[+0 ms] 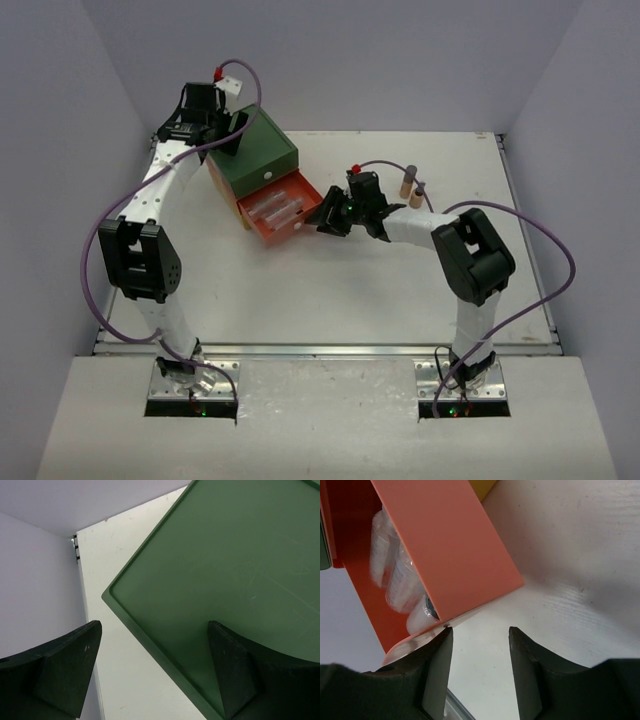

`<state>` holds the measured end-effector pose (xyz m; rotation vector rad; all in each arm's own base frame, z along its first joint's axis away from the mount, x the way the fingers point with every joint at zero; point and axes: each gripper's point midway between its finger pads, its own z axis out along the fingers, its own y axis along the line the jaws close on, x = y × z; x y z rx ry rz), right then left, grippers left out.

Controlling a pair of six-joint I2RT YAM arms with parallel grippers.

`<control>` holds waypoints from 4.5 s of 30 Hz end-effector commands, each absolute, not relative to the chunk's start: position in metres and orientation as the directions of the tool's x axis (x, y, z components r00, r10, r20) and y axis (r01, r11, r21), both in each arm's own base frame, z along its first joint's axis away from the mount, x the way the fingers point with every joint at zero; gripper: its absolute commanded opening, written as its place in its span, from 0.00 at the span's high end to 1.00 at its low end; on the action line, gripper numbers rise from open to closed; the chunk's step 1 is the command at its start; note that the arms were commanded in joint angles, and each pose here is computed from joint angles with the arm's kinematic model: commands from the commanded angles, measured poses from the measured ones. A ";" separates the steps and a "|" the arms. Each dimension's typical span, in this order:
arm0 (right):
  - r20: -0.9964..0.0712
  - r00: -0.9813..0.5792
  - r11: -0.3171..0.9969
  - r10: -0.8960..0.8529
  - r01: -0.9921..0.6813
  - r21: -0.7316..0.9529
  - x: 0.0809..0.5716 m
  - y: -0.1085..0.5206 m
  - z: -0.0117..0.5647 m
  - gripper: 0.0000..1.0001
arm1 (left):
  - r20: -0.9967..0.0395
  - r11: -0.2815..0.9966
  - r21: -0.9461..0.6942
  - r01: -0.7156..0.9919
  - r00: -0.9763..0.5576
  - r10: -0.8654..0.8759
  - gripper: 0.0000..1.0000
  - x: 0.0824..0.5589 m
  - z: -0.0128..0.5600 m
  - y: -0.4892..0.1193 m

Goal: Organize the makeup

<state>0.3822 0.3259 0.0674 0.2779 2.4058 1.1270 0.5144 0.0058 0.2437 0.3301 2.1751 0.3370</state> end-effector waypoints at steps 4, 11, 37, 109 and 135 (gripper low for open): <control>-0.321 -0.816 0.523 0.481 -0.026 0.852 0.426 0.353 0.105 0.52 | -0.743 0.921 0.368 0.125 -0.557 0.372 0.15 0.514 0.228 0.010; -0.324 -0.781 0.496 0.533 -0.021 0.868 0.458 0.368 0.117 0.52 | -0.732 0.916 0.357 0.182 -0.555 0.396 0.15 0.511 0.209 0.003; -0.872 -0.435 0.684 0.223 -0.567 0.458 0.459 0.370 0.150 0.42 | -0.714 0.903 0.361 0.233 -0.555 0.428 0.15 0.510 0.195 -0.001; -0.757 -0.614 0.648 0.224 -0.486 0.586 0.362 0.363 0.047 0.96 | -0.688 0.884 0.404 0.236 -0.559 0.463 0.12 0.514 0.191 0.005; -0.842 -0.521 0.943 -0.140 -0.330 0.048 0.394 0.139 0.192 0.02 | -0.720 0.893 0.365 0.263 -0.529 0.450 0.11 0.517 0.205 -0.006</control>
